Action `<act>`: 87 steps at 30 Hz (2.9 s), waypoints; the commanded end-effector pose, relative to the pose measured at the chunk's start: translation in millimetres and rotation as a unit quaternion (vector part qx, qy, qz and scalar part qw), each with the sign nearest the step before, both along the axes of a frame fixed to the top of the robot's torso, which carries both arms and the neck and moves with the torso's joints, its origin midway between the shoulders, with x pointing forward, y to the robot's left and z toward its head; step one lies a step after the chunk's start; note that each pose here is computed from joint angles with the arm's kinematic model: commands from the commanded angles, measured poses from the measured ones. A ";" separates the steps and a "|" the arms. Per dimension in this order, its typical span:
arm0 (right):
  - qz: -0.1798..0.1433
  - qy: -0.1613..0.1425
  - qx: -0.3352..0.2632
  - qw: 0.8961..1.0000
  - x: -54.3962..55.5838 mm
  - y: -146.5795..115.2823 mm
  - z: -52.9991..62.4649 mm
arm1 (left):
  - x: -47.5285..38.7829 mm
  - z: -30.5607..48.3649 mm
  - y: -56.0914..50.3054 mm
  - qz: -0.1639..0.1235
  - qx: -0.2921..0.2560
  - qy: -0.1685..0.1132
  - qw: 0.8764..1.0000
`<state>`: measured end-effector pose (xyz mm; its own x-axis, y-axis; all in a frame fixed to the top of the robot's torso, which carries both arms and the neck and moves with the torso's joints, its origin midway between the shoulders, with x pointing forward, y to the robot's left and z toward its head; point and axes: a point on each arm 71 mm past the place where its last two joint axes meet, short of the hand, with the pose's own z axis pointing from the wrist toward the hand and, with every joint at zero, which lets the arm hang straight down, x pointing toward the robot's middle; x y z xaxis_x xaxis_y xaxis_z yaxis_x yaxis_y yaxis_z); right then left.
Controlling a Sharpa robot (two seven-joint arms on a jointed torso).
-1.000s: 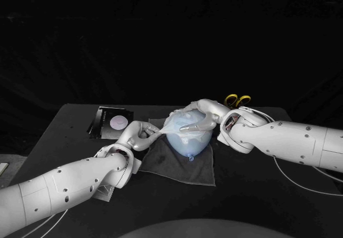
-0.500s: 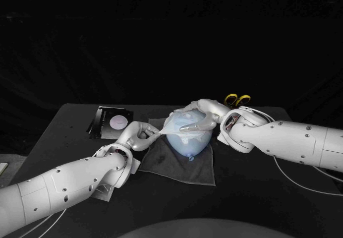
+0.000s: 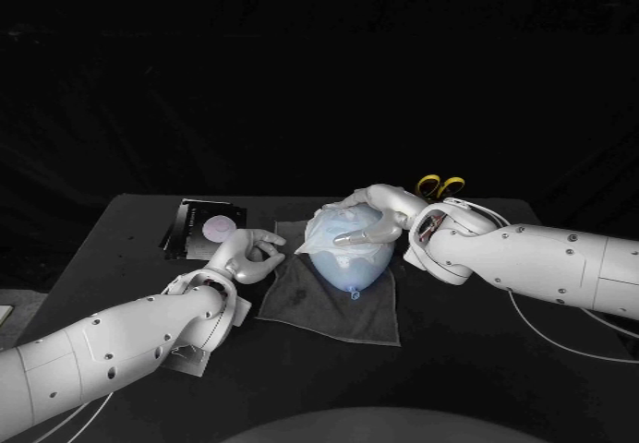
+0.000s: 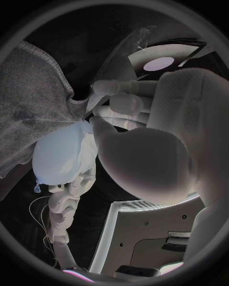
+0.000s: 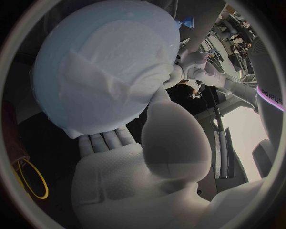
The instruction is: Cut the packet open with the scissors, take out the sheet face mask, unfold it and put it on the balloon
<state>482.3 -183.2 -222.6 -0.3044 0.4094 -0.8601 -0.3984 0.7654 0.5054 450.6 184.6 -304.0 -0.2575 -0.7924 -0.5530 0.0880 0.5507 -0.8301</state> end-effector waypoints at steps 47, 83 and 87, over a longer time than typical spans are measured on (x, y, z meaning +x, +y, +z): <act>0.001 0.043 -0.020 0.999 -4.9 -0.9 -19.8 | -27.6 28.5 -70.4 -0.162 0.022 -0.157 0.974; -0.002 0.043 -0.020 0.999 -5.2 -4.1 -20.0 | -43.7 29.0 -65.5 -0.200 0.033 -0.092 0.975; -0.002 0.043 -0.020 0.999 -5.2 -4.5 -20.0 | -45.7 32.1 -60.7 -0.193 0.018 -0.097 0.976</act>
<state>481.3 -184.7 -228.7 -0.3140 0.4157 -0.8535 -0.3863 0.7653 0.5149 406.8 125.9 -273.1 -0.3979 -0.6297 -0.6672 0.4528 0.4977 -0.7398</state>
